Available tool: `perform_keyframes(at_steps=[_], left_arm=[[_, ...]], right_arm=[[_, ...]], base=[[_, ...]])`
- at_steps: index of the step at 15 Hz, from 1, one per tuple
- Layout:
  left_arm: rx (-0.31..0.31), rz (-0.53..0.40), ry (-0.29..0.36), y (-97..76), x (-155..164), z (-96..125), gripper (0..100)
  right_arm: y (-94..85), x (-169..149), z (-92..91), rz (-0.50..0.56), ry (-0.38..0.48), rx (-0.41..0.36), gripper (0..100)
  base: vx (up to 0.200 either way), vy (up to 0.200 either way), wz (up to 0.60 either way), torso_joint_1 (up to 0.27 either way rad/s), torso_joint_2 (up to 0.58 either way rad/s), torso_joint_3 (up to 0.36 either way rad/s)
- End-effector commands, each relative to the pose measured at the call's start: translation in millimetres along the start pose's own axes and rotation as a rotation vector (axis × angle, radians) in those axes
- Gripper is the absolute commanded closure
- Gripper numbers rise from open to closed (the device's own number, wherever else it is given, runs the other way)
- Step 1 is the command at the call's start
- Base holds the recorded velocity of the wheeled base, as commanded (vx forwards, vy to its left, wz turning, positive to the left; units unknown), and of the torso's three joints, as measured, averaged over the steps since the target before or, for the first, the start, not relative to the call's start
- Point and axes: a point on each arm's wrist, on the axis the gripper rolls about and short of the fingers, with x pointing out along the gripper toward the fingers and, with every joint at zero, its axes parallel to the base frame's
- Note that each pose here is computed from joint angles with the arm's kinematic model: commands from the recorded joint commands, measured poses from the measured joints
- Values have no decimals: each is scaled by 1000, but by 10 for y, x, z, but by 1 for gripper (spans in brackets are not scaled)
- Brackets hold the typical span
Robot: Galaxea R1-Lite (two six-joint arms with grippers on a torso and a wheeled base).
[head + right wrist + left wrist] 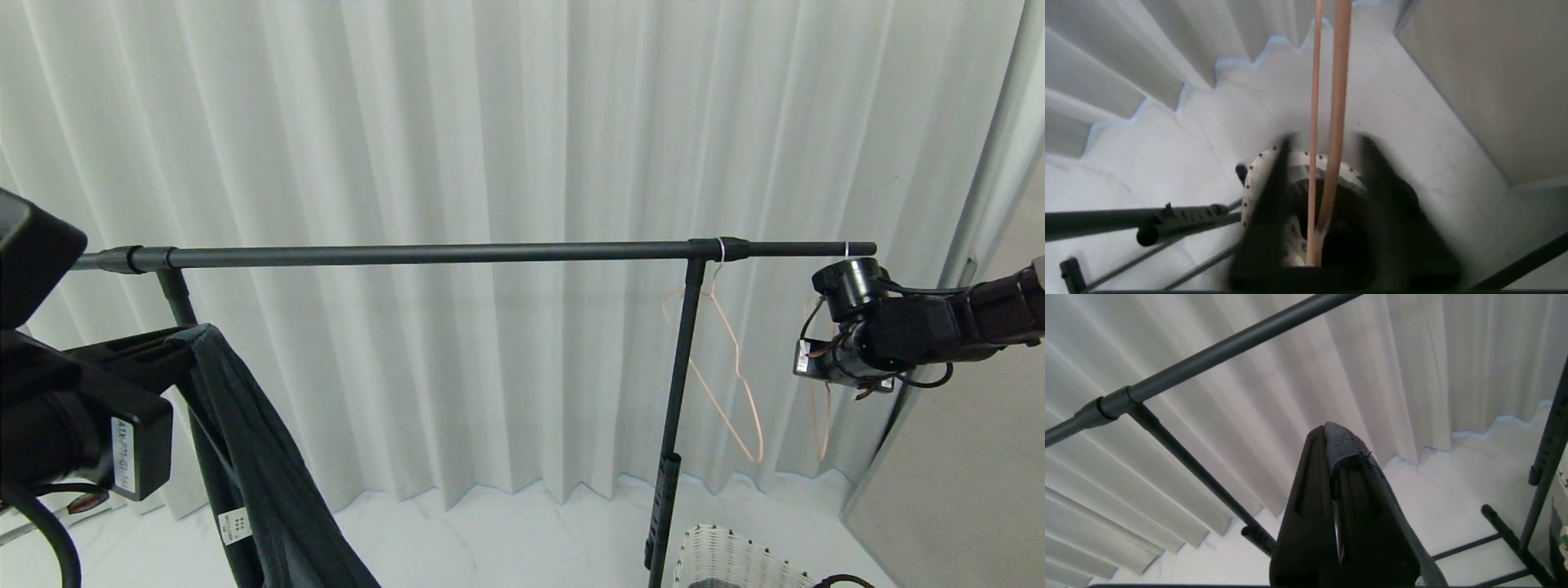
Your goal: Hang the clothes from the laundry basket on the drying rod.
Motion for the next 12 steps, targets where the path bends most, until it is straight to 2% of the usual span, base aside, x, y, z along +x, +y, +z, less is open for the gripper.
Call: perform_keyframes(at_steps=[1, 4, 8, 12], left_arm=[[-2, 1, -1, 3, -3, 1, 100], [-1, 1, 0, 1, 1, 1, 100], [3, 0, -1, 3, -3, 1, 100], [5, 0, 0, 0, 1, 1, 100]], right_arm=[[29, -50, 3, 7, -2, -5, 100], [22, -109, 26, 11, -8, -5, 100], [69, -408, 71, 55, -55, -13, 100], [3, -607, -59, 69, -51, -31, 100]], base=[[0, 0, 0, 0, 0, 0], [0, 0, 0, 0, 0, 0], [0, 0, 0, 0, 0, 0], [0, 0, 0, 0, 0, 0]])
